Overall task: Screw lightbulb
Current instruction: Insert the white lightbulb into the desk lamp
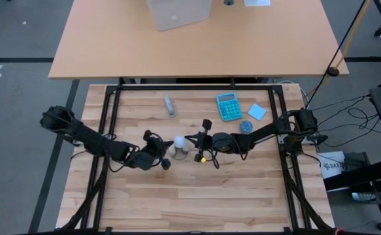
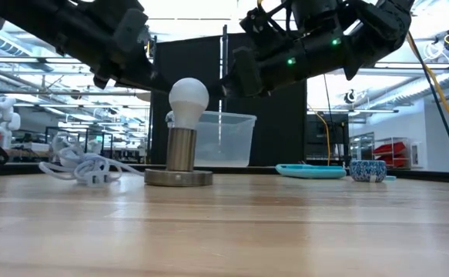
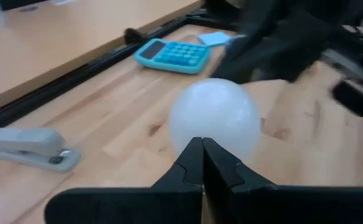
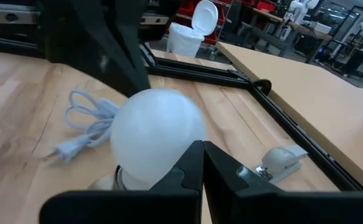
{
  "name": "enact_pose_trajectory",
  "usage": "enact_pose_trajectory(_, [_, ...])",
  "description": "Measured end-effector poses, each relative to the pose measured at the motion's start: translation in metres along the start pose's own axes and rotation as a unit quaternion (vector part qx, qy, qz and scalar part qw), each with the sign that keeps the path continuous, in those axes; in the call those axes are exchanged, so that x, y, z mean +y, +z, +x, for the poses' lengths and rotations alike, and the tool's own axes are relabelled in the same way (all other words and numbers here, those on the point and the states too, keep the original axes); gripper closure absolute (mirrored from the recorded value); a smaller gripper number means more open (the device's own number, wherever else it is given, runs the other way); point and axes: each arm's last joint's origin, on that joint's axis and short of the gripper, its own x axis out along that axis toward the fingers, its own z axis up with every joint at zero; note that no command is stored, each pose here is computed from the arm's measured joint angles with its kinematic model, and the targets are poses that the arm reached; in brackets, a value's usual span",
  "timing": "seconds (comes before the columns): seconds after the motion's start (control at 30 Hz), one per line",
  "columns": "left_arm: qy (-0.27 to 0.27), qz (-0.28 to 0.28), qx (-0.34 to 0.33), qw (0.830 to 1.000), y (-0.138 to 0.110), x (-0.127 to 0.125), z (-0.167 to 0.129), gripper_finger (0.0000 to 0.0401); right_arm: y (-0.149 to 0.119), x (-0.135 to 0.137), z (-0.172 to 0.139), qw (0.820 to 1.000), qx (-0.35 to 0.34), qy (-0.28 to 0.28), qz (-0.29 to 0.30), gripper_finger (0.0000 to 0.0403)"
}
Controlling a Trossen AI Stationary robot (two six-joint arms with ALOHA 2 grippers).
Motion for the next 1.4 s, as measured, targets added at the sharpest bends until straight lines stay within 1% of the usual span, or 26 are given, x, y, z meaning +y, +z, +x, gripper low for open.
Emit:
enact_pose_trajectory(0.07, [0.018, 0.002, -0.002, 1.000, -0.001, 0.003, 0.002, 0.0401, 0.000, 0.003, -0.001, 1.000, 0.000, 0.005, -0.003, 0.0403])
enact_pose_trajectory(0.1, [0.029, 0.002, -0.003, 1.000, -0.001, 0.005, 0.003, 0.0401, 0.000, 0.005, -0.002, 1.000, -0.001, 0.017, -0.004, 0.0403])
enact_pose_trajectory(0.2, [0.032, -0.006, 0.004, 0.999, -0.001, 0.007, 0.007, 0.0401, 0.000, 0.012, -0.003, 0.998, -0.002, 0.055, -0.011, 0.0403])
enact_pose_trajectory(0.23, [0.036, -0.006, 0.007, 0.999, -0.002, 0.009, 0.008, 0.0401, -0.002, 0.014, -0.004, 0.998, 0.004, 0.060, -0.017, 0.0403])
enact_pose_trajectory(0.3, [0.036, -0.013, 0.007, 0.999, 0.000, 0.011, 0.010, 0.0401, -0.003, 0.017, -0.005, 0.998, 0.006, 0.063, -0.024, 0.0403])
enact_pose_trajectory(0.4, [0.051, -0.005, 0.006, 0.999, -0.001, 0.012, 0.010, 0.0401, -0.002, 0.019, -0.006, 0.998, 0.008, 0.062, -0.024, 0.0403])
enact_pose_trajectory(0.5, [0.060, -0.001, -0.013, 0.998, 0.002, 0.010, 0.003, 0.0401, -0.006, 0.021, -0.007, 0.997, 0.027, 0.065, -0.026, 0.0403])
enact_pose_trajectory(0.63, [0.064, 0.016, -0.045, 0.997, 0.007, 0.003, -0.011, 0.0401, -0.012, 0.019, -0.007, 0.996, 0.058, 0.057, -0.031, 0.0403])
enact_pose_trajectory(0.73, [0.050, 0.031, -0.069, 0.996, 0.013, -0.003, -0.026, 0.0401, -0.012, 0.015, -0.005, 0.997, 0.060, 0.033, -0.030, 0.0403])
enact_pose_trajectory(0.83, [0.031, 0.050, -0.076, 0.995, 0.013, -0.008, -0.038, 0.0401, -0.013, 0.009, -0.003, 0.998, 0.061, 0.019, -0.026, 0.0403])
enact_pose_trajectory(0.93, [-0.029, 0.067, -0.061, 0.995, 0.010, -0.015, -0.044, 0.0401, -0.010, 0.003, 0.000, 0.999, 0.044, 0.007, -0.020, 0.0403])
enact_pose_trajectory(1.0, [-0.068, 0.063, -0.042, 0.995, 0.007, -0.018, -0.042, 0.0401, -0.007, -0.001, 0.001, 0.999, 0.031, -0.001, -0.015, 0.0403])
enact_pose_trajectory(1.03, [-0.076, 0.056, -0.034, 0.995, 0.005, -0.019, -0.039, 0.0401, -0.006, -0.003, 0.002, 1.000, 0.024, -0.003, -0.013, 0.0403])
enact_pose_trajectory(1.27, [-0.059, 0.036, -0.003, 0.998, -0.008, -0.019, -0.024, 0.0401, -0.001, -0.007, 0.003, 1.000, -0.001, -0.009, -0.024, 0.0403])
enact_pose_trajectory(1.4, [-0.048, 0.032, 0.002, 0.998, -0.008, -0.016, -0.019, 0.0401, 0.005, -0.004, 0.006, 1.000, -0.002, 0.015, -0.028, 0.0403])
